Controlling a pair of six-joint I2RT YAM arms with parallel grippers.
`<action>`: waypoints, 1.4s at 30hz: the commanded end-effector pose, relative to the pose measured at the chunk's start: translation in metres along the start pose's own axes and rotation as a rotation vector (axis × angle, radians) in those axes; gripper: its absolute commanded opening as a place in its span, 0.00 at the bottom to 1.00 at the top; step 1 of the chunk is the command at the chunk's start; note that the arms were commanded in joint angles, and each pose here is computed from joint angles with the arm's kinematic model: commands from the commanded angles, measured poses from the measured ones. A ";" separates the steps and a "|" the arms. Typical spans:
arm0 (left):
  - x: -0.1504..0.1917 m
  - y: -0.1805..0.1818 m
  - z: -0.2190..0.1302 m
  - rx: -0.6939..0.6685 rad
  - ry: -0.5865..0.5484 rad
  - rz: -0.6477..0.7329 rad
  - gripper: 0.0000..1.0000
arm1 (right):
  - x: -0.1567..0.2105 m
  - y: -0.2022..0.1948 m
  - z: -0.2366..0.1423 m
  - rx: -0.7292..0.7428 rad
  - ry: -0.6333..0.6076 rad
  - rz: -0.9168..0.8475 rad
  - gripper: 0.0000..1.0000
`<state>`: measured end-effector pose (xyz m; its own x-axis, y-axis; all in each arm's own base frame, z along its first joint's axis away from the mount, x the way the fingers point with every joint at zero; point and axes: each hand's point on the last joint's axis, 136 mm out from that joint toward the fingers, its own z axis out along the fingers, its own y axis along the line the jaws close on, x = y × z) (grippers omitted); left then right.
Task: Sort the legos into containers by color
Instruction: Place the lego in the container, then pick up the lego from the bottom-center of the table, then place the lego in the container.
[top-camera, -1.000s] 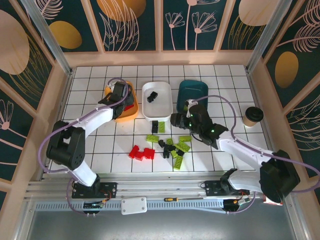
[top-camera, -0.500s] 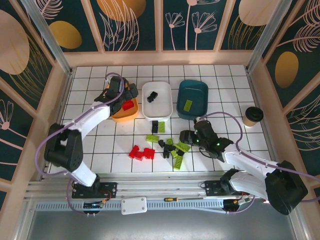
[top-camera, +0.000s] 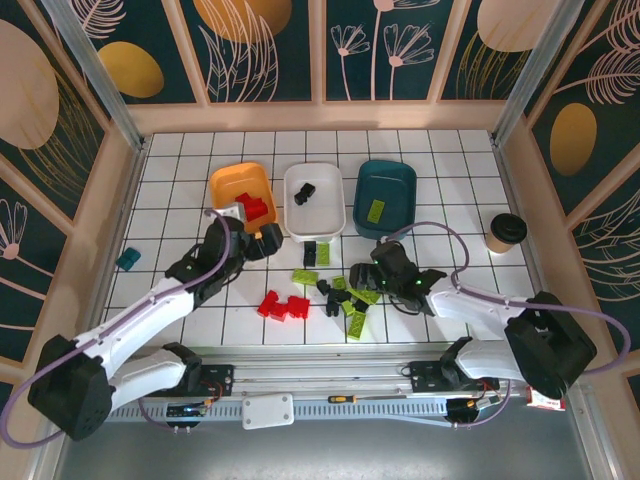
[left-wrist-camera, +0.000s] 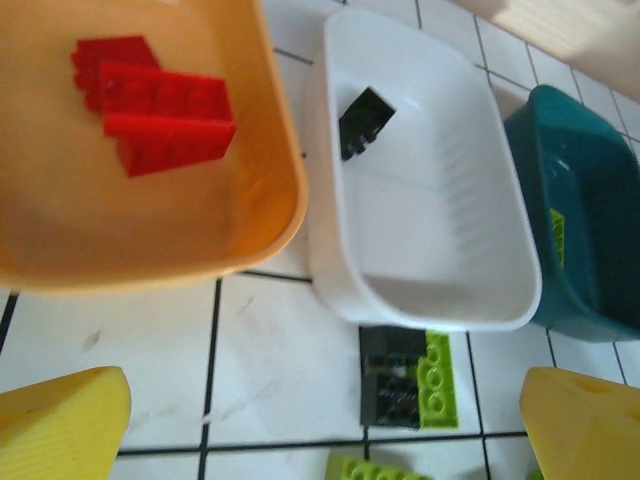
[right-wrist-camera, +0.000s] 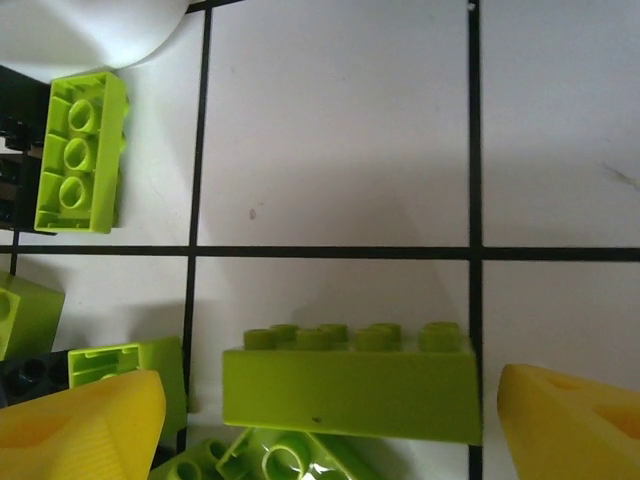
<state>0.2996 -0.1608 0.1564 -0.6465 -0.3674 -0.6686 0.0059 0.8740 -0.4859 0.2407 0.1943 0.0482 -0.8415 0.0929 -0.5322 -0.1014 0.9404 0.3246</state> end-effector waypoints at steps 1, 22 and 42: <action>0.004 0.006 -0.010 0.011 -0.014 -0.045 0.99 | -0.011 -0.001 0.004 0.068 -0.034 -0.026 0.86; 0.032 0.032 -0.011 -0.032 0.027 -0.060 0.99 | -0.051 0.019 -0.017 0.032 -0.127 -0.060 0.47; 0.046 0.047 -0.023 -0.067 0.057 -0.081 0.99 | -0.212 -0.029 0.048 0.149 -0.218 0.068 0.45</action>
<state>0.2616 -0.1367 0.1271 -0.6668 -0.4160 -0.6183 -0.0597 0.8568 -0.5121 0.4359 0.1657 0.1118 -0.7068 0.2131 -0.6745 0.0449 0.9651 0.2579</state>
